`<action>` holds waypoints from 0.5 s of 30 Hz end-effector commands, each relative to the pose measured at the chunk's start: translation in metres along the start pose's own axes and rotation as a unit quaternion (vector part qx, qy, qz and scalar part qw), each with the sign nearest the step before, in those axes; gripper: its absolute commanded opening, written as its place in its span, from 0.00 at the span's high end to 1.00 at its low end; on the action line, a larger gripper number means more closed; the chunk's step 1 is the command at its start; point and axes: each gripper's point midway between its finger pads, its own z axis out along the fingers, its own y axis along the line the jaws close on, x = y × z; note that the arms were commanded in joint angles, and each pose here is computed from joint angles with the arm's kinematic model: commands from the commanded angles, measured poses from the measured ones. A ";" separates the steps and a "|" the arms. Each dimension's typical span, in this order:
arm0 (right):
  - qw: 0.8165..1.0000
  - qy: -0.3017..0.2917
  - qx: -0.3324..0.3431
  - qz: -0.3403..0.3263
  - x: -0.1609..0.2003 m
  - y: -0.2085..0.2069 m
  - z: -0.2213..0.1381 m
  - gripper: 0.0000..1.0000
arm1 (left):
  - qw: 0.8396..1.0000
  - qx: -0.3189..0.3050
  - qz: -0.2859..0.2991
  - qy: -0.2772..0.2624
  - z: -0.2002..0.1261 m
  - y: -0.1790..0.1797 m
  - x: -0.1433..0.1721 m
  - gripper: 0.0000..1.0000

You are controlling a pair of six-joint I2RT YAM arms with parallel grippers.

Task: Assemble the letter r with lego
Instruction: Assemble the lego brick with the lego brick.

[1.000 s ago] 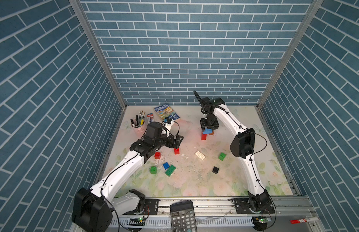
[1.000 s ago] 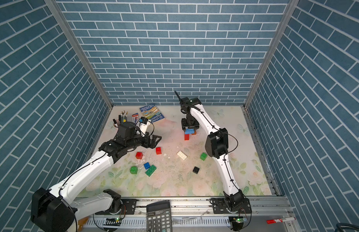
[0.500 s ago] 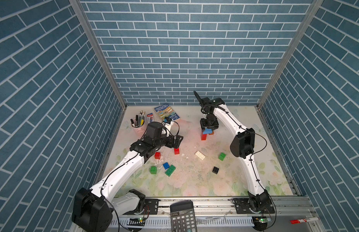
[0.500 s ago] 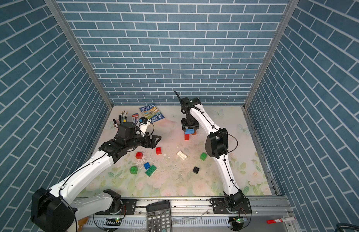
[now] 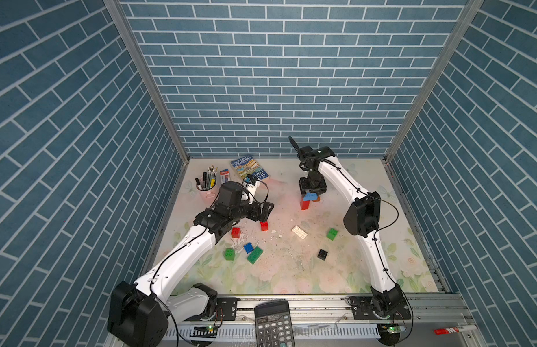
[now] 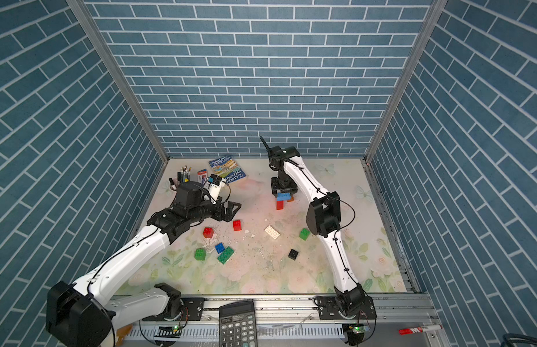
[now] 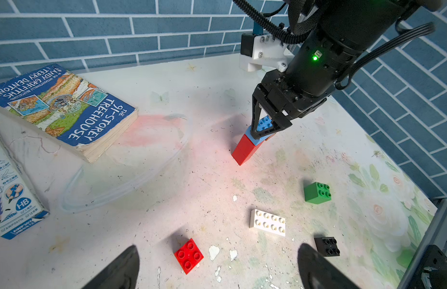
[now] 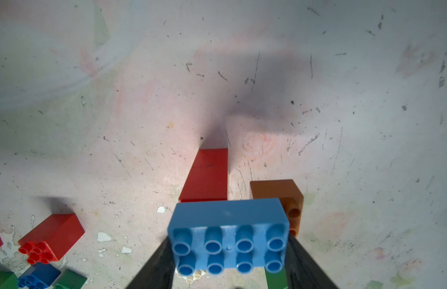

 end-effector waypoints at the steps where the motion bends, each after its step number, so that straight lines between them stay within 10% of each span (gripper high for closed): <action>1: 0.998 0.043 0.036 0.000 0.013 -0.009 0.023 0.77 | 1.000 -0.004 0.011 -0.006 -0.002 0.002 -0.008 0.01; 15: 0.993 0.093 0.059 -0.041 0.025 -0.019 0.057 0.78 | 1.000 -0.010 0.013 -0.002 -0.006 0.003 -0.009 0.00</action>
